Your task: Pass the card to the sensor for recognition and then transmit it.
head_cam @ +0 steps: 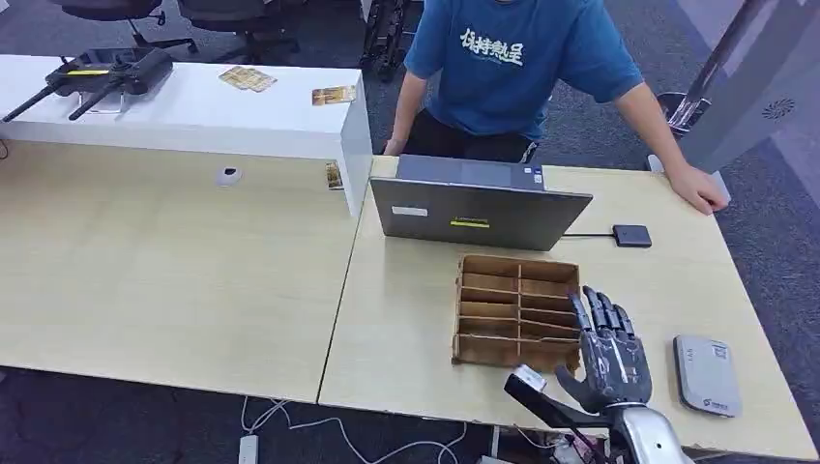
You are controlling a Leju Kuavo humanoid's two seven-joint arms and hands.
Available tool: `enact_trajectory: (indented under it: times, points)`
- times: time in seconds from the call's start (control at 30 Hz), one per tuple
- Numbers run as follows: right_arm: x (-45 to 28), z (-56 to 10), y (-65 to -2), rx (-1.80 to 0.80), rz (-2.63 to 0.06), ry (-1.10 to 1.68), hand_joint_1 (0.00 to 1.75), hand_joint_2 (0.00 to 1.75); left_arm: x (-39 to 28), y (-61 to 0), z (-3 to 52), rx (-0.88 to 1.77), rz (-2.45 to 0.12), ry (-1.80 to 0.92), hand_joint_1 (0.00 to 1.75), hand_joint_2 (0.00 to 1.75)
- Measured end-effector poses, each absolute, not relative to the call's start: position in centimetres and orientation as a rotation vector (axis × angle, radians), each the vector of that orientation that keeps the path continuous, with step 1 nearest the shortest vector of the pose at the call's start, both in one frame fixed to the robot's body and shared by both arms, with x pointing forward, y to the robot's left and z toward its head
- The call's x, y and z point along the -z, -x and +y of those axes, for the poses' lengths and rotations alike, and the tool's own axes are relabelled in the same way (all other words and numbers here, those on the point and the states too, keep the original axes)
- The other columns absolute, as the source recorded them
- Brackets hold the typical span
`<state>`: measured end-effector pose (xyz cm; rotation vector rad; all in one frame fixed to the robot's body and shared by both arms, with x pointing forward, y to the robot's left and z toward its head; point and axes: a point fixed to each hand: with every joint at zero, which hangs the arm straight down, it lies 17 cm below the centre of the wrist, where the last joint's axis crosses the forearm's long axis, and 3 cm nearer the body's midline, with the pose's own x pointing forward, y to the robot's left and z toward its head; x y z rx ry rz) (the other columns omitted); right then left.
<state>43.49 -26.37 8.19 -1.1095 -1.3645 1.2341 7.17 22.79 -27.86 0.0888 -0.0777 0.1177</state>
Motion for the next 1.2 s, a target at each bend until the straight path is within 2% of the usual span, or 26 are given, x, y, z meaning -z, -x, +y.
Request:
enact_trajectory:
  times: [1.2]
  points:
    - [-6.1,-25.1,-41.2,-1.186,-1.358,1.015,0.00,1.75,27.8,-7.2,22.5,-0.115,-0.078,-0.093,0.00,0.00]
